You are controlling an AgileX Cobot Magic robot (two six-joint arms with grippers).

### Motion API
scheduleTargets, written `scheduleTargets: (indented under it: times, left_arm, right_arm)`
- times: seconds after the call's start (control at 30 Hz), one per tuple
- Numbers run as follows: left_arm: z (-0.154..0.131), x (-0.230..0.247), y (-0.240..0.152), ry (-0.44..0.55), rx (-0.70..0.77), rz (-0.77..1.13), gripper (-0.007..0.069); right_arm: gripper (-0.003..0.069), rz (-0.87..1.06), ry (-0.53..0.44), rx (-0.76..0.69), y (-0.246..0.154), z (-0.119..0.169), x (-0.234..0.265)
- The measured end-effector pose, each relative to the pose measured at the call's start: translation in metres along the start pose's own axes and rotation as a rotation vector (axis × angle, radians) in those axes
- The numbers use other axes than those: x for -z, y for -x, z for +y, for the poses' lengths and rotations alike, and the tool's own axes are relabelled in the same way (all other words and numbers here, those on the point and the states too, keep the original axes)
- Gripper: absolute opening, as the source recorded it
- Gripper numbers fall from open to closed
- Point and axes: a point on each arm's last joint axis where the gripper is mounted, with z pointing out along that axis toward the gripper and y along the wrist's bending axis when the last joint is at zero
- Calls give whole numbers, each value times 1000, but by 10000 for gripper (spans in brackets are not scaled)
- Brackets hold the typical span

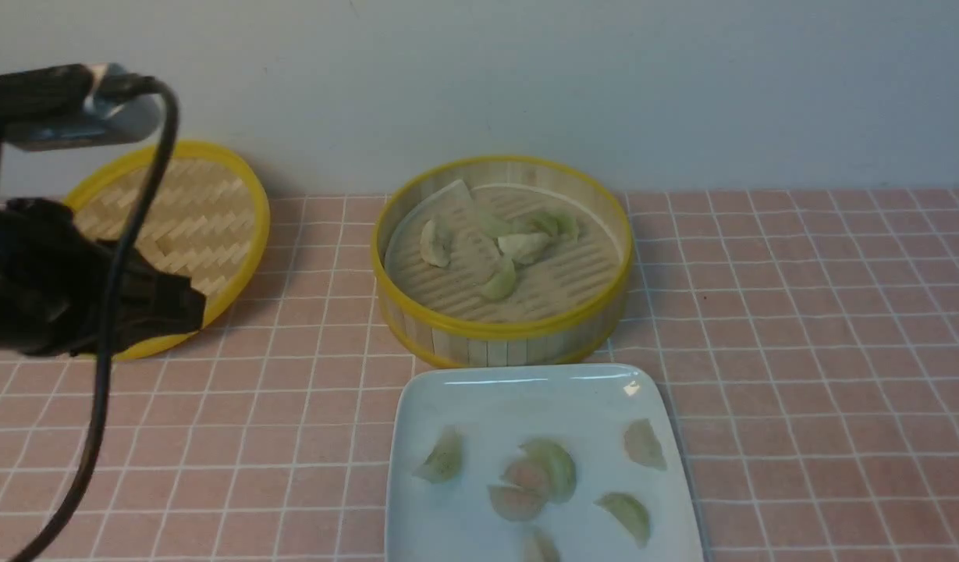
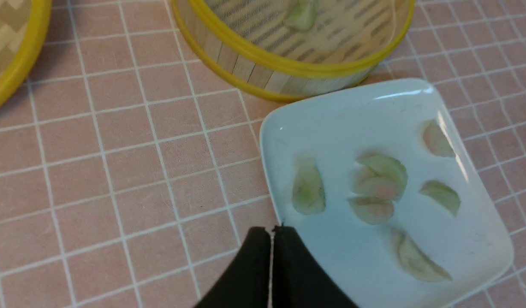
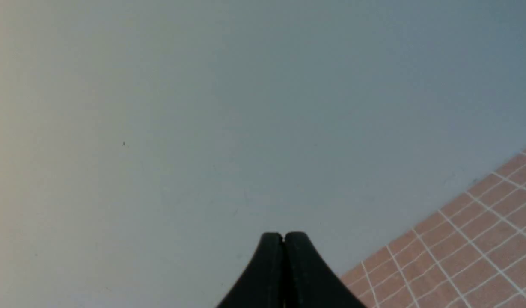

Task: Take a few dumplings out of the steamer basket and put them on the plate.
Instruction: Use the left arm to grab a dumpling from the steamer

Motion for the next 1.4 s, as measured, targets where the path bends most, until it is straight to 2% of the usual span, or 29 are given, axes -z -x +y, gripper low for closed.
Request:
scheduleTargets:
  times: [0.1,0.13,0.17,0.23,0.33,0.43,0.57,0.7,0.9,1.0,1.17,1.33,1.4]
  left_arm:
    - [3,-23,20,2,-40,53,-6]
    - [0,-39,34,0,-75,77,-6]
    - [-2,-45,39,-4,-87,87,-6]
    - [-8,-69,53,-6,-140,127,-6]
    - [-18,-98,76,-7,-186,143,-6]
    - [-22,-131,93,-13,-209,164,-6]
    - [-21,-166,114,-1,-243,163,9]
    - [-17,-201,129,24,-280,159,88]
    - [-8,-253,142,57,-307,148,316]
    - [-1,-277,145,74,-310,117,386]
    - [10,-313,139,94,-299,82,415]
    - [20,-337,127,107,-297,88,415]
    - [21,-346,123,107,-296,94,392]
  right_arm:
    - [-15,109,47,4,3,15,0]
    - [-15,231,80,53,9,32,-2]
    - [-15,263,96,76,15,41,-3]
    - [-15,416,95,155,25,61,-11]
    - [-15,664,42,271,36,82,-32]
    - [-15,892,-43,368,39,90,-56]
    - [-15,1038,-119,452,44,95,-80]
    - [-15,1083,-146,463,43,95,-95]
    - [-15,1096,-156,468,41,94,-99]
    - [-15,1094,-155,468,42,94,-99]
    - [-15,1091,-154,469,42,94,-99]
    - [-13,1091,-154,469,42,94,-99]
    - [-13,1091,-154,469,42,94,-99]
